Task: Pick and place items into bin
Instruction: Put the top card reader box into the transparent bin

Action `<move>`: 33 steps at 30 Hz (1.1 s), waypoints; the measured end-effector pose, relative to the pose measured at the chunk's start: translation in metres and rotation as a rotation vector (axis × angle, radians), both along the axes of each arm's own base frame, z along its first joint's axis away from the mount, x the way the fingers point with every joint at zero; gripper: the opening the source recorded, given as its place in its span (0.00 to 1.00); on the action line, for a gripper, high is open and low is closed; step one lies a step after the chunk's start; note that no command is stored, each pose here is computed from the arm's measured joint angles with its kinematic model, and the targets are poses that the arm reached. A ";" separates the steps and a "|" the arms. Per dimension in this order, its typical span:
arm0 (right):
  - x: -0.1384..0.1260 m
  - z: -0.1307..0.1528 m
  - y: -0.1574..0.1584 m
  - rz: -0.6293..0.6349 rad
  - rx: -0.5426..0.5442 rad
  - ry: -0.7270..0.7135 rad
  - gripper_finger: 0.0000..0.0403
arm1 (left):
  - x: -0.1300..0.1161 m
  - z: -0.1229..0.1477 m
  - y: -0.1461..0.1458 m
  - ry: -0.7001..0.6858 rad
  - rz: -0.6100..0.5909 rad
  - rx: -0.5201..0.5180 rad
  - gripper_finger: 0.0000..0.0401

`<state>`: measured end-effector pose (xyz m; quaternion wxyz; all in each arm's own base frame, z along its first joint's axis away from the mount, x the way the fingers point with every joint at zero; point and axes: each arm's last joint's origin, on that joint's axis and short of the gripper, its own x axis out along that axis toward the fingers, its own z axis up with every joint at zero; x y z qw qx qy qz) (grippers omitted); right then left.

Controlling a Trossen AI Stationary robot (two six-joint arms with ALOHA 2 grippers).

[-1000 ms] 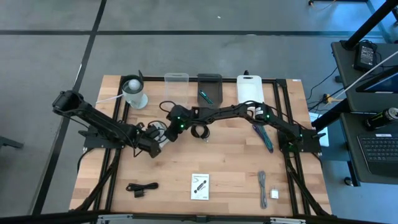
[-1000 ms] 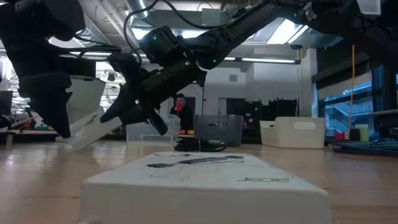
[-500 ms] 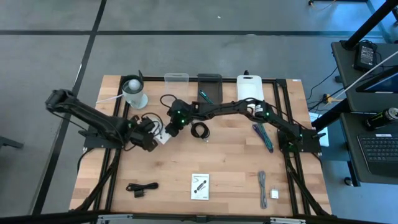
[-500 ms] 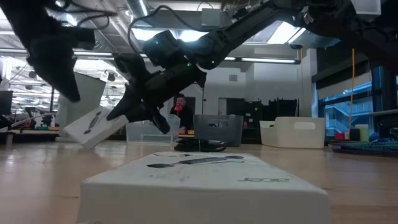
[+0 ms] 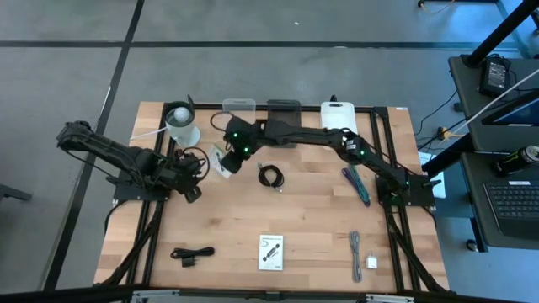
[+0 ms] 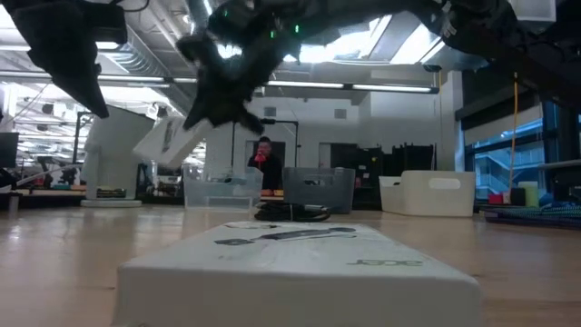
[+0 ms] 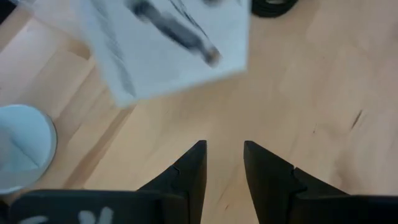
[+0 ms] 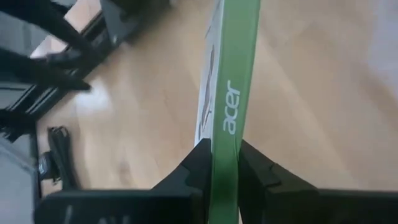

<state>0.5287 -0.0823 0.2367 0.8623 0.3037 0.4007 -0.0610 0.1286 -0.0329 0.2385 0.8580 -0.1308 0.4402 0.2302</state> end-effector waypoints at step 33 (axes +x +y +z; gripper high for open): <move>-0.022 -0.012 -0.118 -0.813 0.119 -0.047 0.12 | 0.001 0.001 0.003 0.054 -0.166 0.227 0.25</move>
